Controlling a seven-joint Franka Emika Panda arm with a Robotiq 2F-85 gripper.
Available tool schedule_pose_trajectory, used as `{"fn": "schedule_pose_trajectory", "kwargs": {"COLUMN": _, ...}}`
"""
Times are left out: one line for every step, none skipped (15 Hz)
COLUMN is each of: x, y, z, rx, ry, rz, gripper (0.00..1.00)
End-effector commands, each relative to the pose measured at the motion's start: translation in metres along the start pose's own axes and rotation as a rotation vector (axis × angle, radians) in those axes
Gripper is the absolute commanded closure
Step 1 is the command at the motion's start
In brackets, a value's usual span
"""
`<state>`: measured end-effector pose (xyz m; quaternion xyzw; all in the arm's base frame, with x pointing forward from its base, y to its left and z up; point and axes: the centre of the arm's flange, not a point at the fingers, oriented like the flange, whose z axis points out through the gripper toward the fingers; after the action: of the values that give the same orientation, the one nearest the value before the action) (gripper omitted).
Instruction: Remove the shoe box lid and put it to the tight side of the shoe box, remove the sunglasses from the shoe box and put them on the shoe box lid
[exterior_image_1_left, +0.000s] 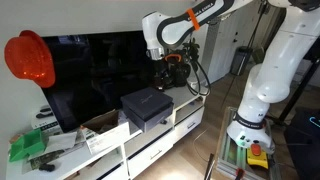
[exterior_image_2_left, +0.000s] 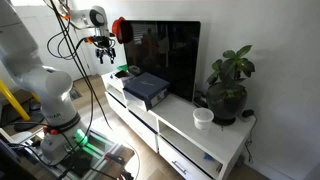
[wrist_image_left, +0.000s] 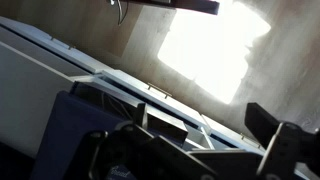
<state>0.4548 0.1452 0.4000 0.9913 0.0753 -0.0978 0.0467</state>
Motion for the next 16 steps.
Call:
{"fn": "schedule_pose_trajectory", "kwargs": {"x": 0.000, "y": 0.000, "z": 0.000, "rx": 0.000, "ry": 0.000, "rz": 0.000, "gripper": 0.00}}
{"fn": "schedule_pose_trajectory", "kwargs": {"x": 0.000, "y": 0.000, "z": 0.000, "rx": 0.000, "ry": 0.000, "rz": 0.000, "gripper": 0.00}}
{"fn": "schedule_pose_trajectory", "kwargs": {"x": 0.000, "y": 0.000, "z": 0.000, "rx": 0.000, "ry": 0.000, "rz": 0.000, "gripper": 0.00}}
{"fn": "schedule_pose_trajectory", "kwargs": {"x": 0.000, "y": 0.000, "z": 0.000, "rx": 0.000, "ry": 0.000, "rz": 0.000, "gripper": 0.00}}
{"fn": "schedule_pose_trajectory", "kwargs": {"x": 0.000, "y": 0.000, "z": 0.000, "rx": 0.000, "ry": 0.000, "rz": 0.000, "gripper": 0.00}}
{"fn": "schedule_pose_trajectory", "kwargs": {"x": 0.000, "y": 0.000, "z": 0.000, "rx": 0.000, "ry": 0.000, "rz": 0.000, "gripper": 0.00}}
{"fn": "schedule_pose_trajectory", "kwargs": {"x": 0.000, "y": 0.000, "z": 0.000, "rx": 0.000, "ry": 0.000, "rz": 0.000, "gripper": 0.00}}
{"fn": "schedule_pose_trajectory", "kwargs": {"x": 0.000, "y": 0.000, "z": 0.000, "rx": 0.000, "ry": 0.000, "rz": 0.000, "gripper": 0.00}}
{"fn": "schedule_pose_trajectory", "kwargs": {"x": 0.000, "y": 0.000, "z": 0.000, "rx": 0.000, "ry": 0.000, "rz": 0.000, "gripper": 0.00}}
{"fn": "schedule_pose_trajectory", "kwargs": {"x": 0.000, "y": 0.000, "z": 0.000, "rx": 0.000, "ry": 0.000, "rz": 0.000, "gripper": 0.00}}
{"fn": "schedule_pose_trajectory", "kwargs": {"x": 0.000, "y": 0.000, "z": 0.000, "rx": 0.000, "ry": 0.000, "rz": 0.000, "gripper": 0.00}}
{"fn": "schedule_pose_trajectory", "kwargs": {"x": 0.000, "y": 0.000, "z": 0.000, "rx": 0.000, "ry": 0.000, "rz": 0.000, "gripper": 0.00}}
{"fn": "schedule_pose_trajectory", "kwargs": {"x": 0.000, "y": 0.000, "z": 0.000, "rx": 0.000, "ry": 0.000, "rz": 0.000, "gripper": 0.00}}
{"fn": "schedule_pose_trajectory", "kwargs": {"x": 0.003, "y": -0.003, "z": 0.009, "rx": -0.029, "ry": -0.010, "rz": -0.003, "gripper": 0.00}}
{"fn": "schedule_pose_trajectory", "kwargs": {"x": 0.009, "y": -0.003, "z": 0.026, "rx": -0.081, "ry": -0.018, "rz": -0.012, "gripper": 0.00}}
{"fn": "schedule_pose_trajectory", "kwargs": {"x": 0.014, "y": -0.003, "z": 0.042, "rx": -0.130, "ry": -0.027, "rz": -0.026, "gripper": 0.00}}
